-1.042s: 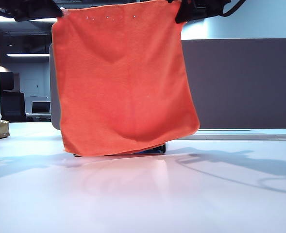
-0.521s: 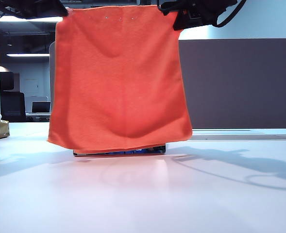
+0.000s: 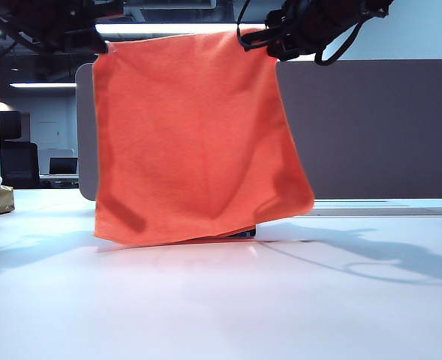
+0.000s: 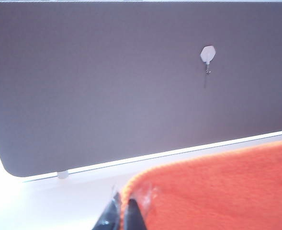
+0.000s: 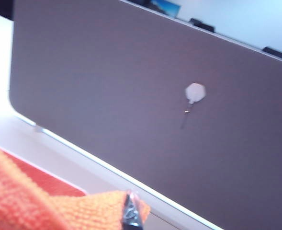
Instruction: Pick up the cloth from the table and use it to cover the mirror.
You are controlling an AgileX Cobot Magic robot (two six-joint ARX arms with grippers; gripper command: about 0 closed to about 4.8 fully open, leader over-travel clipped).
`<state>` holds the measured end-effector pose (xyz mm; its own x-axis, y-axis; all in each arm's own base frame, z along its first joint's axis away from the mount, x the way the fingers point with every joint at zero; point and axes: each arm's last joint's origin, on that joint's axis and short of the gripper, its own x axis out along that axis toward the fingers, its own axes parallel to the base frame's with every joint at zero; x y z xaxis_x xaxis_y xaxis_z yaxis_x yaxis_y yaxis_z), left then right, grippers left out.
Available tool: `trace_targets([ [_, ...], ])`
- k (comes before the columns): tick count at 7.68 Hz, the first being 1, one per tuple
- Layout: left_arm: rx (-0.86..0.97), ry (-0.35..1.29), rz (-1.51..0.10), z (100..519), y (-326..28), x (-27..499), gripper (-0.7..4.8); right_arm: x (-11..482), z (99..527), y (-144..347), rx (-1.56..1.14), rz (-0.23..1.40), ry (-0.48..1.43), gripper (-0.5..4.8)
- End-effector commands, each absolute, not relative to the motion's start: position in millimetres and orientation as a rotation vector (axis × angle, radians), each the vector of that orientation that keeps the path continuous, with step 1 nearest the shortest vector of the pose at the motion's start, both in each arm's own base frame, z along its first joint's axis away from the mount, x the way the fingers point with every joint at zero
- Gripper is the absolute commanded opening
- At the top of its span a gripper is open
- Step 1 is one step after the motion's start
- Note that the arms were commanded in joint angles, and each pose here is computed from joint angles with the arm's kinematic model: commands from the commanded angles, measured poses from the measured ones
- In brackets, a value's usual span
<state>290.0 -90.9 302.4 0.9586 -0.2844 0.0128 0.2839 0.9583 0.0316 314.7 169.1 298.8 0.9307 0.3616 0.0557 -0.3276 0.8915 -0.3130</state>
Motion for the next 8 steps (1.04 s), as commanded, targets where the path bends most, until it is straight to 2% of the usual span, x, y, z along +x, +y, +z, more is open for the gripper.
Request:
trace_targets([
  [1, 0.042, -0.054, -0.267, 304, -77, 301, -0.06, 326, 296, 161, -0.312, 0.277, -0.147, -0.07],
  [5, 0.039, -0.081, -0.287, 305, -76, 330, -0.06, 347, 307, 172, -0.311, 0.295, -0.156, -0.07],
  [8, 0.046, -0.038, -0.231, 302, -79, 348, -0.06, 355, 286, 176, -0.341, 0.31, -0.066, -0.07],
])
